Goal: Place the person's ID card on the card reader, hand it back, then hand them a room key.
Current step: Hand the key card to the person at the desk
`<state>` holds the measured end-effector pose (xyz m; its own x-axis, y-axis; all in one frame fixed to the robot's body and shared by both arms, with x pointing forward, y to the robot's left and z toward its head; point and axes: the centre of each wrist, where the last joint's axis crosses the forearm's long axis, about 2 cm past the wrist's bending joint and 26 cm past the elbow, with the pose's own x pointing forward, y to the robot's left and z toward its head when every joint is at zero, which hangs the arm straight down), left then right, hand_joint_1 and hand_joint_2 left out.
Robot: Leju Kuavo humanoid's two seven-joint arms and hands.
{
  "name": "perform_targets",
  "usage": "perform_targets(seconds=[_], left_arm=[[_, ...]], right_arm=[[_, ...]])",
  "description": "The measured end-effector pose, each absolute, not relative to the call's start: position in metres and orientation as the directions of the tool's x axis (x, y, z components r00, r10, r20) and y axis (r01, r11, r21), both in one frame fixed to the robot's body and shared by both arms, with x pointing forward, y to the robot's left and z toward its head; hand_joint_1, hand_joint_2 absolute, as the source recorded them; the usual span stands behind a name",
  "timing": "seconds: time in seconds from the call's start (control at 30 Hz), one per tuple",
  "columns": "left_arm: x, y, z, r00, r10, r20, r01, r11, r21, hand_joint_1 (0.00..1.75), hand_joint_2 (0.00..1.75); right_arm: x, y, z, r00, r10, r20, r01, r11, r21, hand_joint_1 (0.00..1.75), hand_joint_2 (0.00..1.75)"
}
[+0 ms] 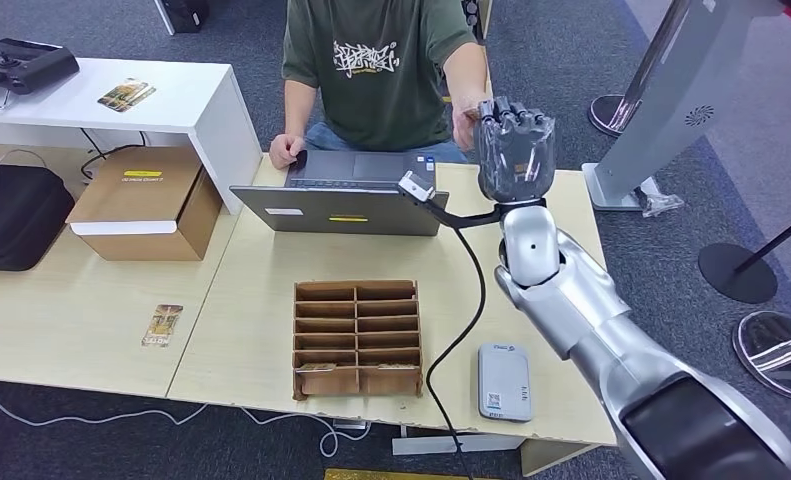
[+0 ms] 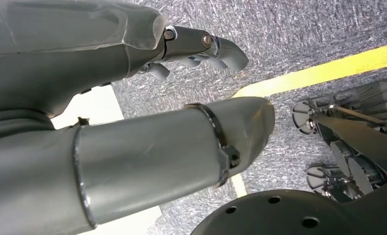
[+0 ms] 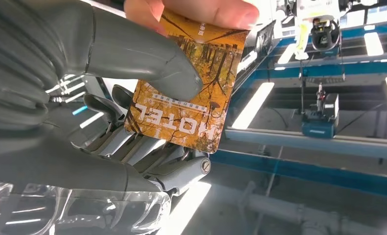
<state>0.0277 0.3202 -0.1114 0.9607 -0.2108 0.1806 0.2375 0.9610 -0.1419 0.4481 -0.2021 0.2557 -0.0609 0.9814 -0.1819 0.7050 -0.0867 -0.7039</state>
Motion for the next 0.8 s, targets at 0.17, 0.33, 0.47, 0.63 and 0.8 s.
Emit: perform_targets(seconds=[0.17,0.33,0.47,0.63,0.8], left_arm=[[0.03,0.32,-0.111,0.956,-0.231,0.18,0.258,0.956,-0.142,0.0,0.0],[0.031,0.32,-0.111,0.953,-0.241,0.18,0.268,0.953,-0.141,0.0,0.0],[0.031,0.32,-0.111,0.952,-0.246,0.18,0.273,0.952,-0.141,0.0,0.0],[0.031,0.32,-0.111,0.952,-0.247,0.18,0.274,0.951,-0.141,0.0,0.0],[0.031,0.32,-0.111,0.952,-0.247,0.179,0.274,0.951,-0.143,0.0,0.0]], right_arm=[[0.46,-0.197,0.261,-0.046,0.972,-0.23,0.678,-0.139,-0.722,1.75,1.75],[0.466,-0.192,0.265,-0.039,0.965,-0.258,0.659,-0.169,-0.733,1.75,1.75],[0.467,-0.189,0.265,-0.044,0.961,-0.273,0.648,-0.181,-0.74,1.75,1.75],[0.469,-0.187,0.265,-0.048,0.957,-0.285,0.642,-0.189,-0.743,1.75,1.75],[0.471,-0.187,0.266,-0.044,0.955,-0.293,0.638,-0.199,-0.744,1.75,1.75]])
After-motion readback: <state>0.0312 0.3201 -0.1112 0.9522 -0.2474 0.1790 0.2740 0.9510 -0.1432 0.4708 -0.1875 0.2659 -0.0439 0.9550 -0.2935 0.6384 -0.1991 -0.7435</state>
